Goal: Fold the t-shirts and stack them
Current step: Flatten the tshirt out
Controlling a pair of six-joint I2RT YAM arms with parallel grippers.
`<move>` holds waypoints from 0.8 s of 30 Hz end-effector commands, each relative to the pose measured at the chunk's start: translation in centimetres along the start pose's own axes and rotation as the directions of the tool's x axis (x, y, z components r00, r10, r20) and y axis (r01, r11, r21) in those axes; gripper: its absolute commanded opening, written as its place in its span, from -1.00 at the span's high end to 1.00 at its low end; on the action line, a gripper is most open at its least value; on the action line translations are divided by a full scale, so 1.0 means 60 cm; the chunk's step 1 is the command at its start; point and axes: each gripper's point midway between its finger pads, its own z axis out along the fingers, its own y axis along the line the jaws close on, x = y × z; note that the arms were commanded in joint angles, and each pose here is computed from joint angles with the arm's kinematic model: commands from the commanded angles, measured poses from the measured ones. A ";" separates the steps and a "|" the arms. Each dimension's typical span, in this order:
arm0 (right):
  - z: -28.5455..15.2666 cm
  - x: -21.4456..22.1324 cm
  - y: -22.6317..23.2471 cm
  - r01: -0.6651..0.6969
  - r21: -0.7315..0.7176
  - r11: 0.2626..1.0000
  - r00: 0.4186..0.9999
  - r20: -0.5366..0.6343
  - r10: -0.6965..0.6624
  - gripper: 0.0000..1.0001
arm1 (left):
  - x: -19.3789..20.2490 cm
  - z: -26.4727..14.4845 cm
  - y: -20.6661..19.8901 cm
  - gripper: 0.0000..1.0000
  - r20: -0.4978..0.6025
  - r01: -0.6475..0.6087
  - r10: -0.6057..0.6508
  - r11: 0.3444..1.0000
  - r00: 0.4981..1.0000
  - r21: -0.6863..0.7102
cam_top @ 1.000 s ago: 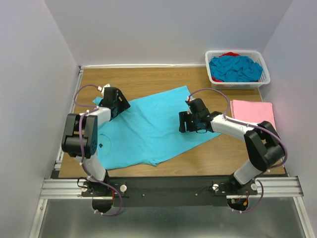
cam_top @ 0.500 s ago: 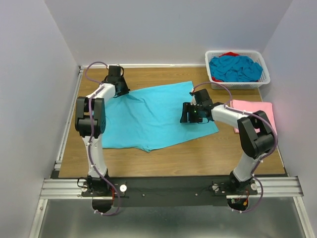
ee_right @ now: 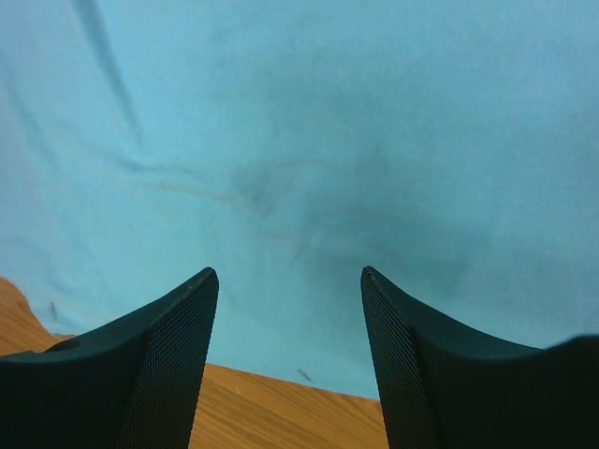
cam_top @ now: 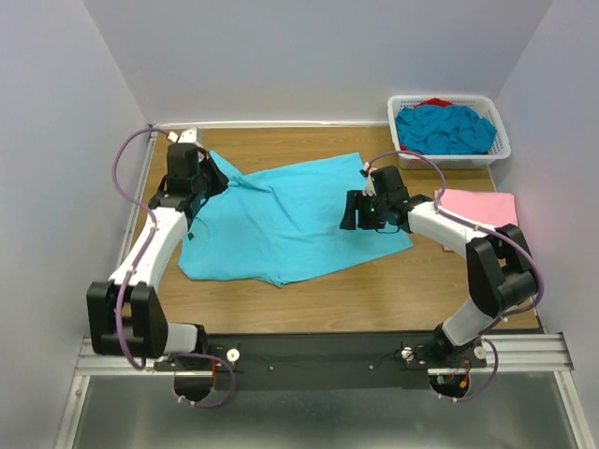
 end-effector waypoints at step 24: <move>-0.126 0.251 -0.066 -0.244 0.260 0.934 0.908 -0.276 0.314 -0.48 | -0.026 -0.227 0.067 -0.97 0.332 -0.063 0.122 0.981 0.935 -0.184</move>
